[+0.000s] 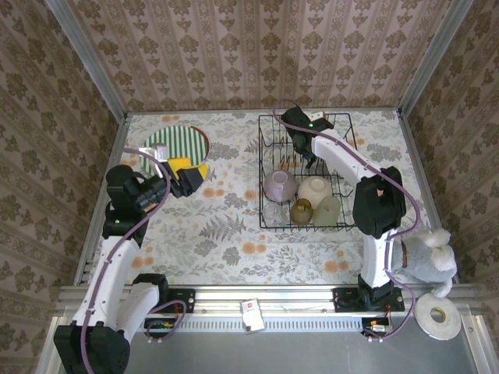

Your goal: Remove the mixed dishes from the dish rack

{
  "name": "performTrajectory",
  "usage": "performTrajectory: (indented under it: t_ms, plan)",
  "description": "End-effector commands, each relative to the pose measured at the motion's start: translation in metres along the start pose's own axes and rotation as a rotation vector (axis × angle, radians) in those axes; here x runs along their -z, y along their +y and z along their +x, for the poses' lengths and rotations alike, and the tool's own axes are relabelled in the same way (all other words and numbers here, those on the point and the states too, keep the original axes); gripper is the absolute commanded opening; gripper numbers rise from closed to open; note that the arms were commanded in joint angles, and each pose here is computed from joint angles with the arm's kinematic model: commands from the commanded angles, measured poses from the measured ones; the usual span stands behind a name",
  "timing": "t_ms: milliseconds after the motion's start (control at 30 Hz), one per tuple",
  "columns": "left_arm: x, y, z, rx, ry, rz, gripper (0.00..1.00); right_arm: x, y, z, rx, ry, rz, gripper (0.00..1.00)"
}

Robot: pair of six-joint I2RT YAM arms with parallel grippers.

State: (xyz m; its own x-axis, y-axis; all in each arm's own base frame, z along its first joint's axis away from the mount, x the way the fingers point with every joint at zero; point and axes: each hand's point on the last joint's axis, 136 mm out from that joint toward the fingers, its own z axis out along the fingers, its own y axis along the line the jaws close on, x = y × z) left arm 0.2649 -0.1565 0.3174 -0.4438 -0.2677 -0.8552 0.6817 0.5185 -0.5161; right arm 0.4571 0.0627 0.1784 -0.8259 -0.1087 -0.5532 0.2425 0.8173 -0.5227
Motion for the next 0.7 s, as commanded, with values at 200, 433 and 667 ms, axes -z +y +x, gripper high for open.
performTrajectory:
  t_ms: [200,433,667]
  plan:
    - [0.0003,-0.0009,-0.0007,0.004,-0.004,0.018,1.00,-0.0032,-0.0102,-0.0006,0.038,0.009,0.051,0.27]
    - [0.0012,0.0006,-0.0014,0.006,-0.007,0.013,1.00,-0.0004,-0.0121,-0.0020,0.031,0.001,0.045,0.16]
    - [0.0012,0.0018,-0.0013,0.007,-0.007,0.009,1.00,0.0018,-0.0135,-0.0016,0.023,0.000,0.041,0.06]
